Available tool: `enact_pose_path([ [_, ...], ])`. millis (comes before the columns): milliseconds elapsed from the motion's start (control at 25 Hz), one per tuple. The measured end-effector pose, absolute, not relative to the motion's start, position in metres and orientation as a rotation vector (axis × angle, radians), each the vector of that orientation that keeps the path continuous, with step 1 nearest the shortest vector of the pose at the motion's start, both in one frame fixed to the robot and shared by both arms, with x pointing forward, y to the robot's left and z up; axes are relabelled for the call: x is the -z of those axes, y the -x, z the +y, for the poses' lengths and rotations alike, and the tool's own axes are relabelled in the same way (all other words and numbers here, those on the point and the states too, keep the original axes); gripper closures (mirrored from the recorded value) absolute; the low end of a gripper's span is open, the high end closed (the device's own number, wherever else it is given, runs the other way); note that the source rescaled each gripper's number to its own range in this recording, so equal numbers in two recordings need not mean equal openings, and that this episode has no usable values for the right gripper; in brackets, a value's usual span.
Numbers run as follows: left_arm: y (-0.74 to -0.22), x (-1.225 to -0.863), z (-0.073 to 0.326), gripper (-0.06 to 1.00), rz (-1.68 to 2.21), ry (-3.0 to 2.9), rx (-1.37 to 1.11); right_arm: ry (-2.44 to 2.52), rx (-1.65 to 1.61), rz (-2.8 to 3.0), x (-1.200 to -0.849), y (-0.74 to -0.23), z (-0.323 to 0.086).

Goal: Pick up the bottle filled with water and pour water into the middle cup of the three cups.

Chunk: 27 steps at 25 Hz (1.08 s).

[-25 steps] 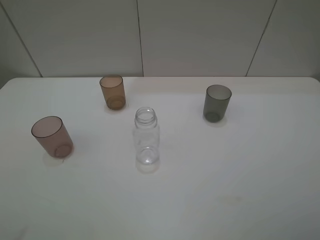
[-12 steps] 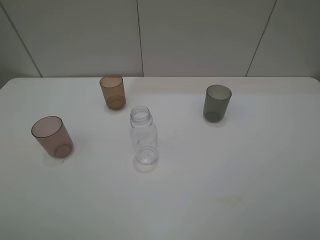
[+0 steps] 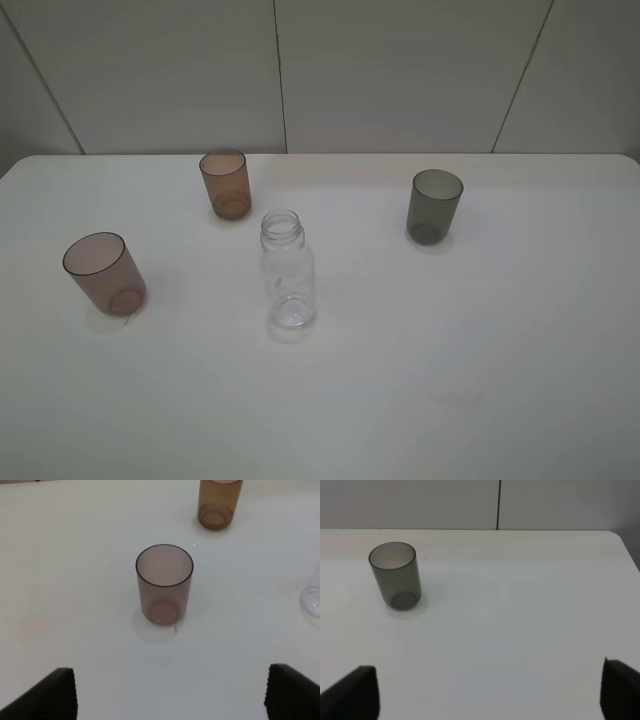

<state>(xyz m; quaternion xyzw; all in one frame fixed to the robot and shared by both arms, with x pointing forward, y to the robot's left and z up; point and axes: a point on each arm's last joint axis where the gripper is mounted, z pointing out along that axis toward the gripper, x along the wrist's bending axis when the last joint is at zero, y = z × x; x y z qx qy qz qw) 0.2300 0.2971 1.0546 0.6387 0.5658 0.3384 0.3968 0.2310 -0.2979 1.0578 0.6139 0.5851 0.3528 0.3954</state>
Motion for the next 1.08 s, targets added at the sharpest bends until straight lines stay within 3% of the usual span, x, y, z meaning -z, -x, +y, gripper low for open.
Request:
enact_pose_path([
  [1080,-0.2319,-1.0533,0.2968,0.10,1.440,-1.599,-0.855,-1.556,-0.894,1.483,-1.0578,-0.2310,-0.2979],
])
